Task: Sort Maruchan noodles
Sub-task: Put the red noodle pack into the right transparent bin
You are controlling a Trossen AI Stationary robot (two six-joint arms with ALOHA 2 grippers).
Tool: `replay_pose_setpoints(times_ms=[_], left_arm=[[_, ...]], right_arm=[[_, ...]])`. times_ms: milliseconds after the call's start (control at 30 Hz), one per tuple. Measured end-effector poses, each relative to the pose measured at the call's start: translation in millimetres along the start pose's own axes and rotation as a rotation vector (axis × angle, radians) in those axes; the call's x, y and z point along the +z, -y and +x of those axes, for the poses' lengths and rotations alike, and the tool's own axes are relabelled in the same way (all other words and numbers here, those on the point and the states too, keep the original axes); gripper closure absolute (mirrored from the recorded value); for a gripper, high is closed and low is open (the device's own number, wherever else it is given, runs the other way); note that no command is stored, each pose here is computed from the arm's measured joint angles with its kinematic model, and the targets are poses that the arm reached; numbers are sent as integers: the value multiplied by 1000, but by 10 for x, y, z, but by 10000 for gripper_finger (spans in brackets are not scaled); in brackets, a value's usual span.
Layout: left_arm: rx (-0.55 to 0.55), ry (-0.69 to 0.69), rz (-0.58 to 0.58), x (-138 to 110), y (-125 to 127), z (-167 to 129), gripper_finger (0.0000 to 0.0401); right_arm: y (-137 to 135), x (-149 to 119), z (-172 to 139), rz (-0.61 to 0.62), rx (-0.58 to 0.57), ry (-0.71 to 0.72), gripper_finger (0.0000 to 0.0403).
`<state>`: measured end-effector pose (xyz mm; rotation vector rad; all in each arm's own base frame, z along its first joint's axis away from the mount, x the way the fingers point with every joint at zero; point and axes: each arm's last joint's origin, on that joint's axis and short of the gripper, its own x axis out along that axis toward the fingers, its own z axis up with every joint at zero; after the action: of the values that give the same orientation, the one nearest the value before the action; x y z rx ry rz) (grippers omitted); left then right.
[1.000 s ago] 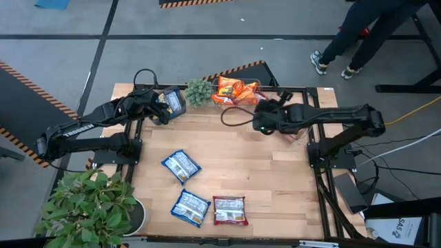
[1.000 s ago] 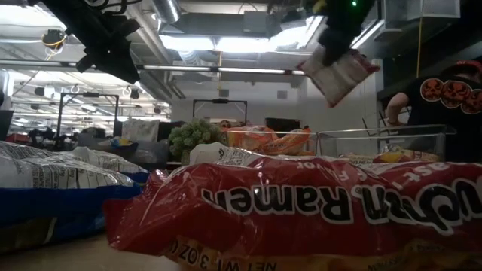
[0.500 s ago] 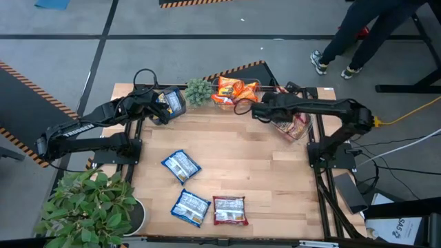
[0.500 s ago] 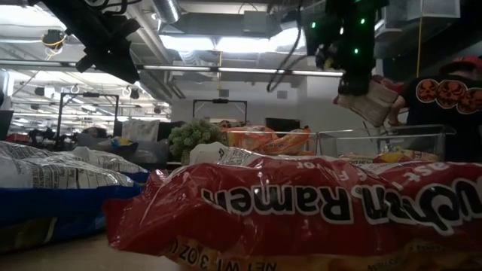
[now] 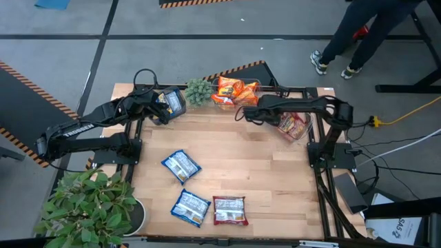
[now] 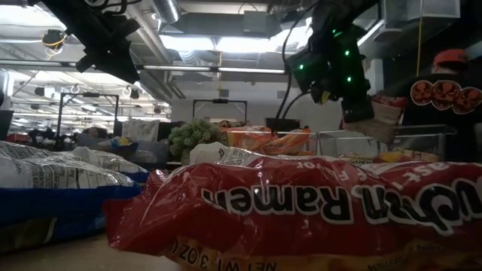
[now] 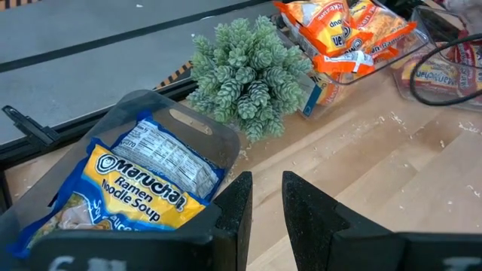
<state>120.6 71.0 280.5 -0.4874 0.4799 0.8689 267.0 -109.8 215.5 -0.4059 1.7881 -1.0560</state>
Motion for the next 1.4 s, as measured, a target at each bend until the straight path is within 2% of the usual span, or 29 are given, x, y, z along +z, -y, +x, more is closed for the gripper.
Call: replay_pose_setpoints(times_ms=[200, 367, 500, 667, 800, 933, 1067, 1167, 1233, 1333, 1400], left_arm=[[1, -3, 1, -3, -1, 0, 332], [1, -3, 1, -3, -1, 0, 332], [1, -3, 1, -3, -1, 0, 332], [1, -3, 1, -3, -1, 0, 332], [1, -3, 1, -3, -1, 0, 332], [0, -3, 1, -3, -1, -1, 332], [1, -3, 1, -2, -2, 0, 332], [1, -3, 1, -2, -1, 0, 332], [1, -3, 1, -2, -2, 0, 332], [1, -3, 1, -3, -1, 0, 332], [-3, -5, 1, -3, 0, 0, 332]], right_arm=[[-73, 82, 105, -56, 22, -38, 351], [-84, 99, 109, -40, 72, -35, 343], [-102, 136, 100, -31, 138, -8, 304], [-138, 188, 87, -11, 252, 22, 228], [-140, 217, 76, -25, 274, 47, 180], [-56, 280, -15, -22, 333, 84, 160], [83, 364, -161, 21, 417, 138, 158], [196, 422, -294, 57, 531, 185, 161], [263, 461, -392, 94, 652, 217, 161], [308, 550, -566, 155, 944, 298, 161], [249, 602, -717, 144, 1159, 370, 161]])
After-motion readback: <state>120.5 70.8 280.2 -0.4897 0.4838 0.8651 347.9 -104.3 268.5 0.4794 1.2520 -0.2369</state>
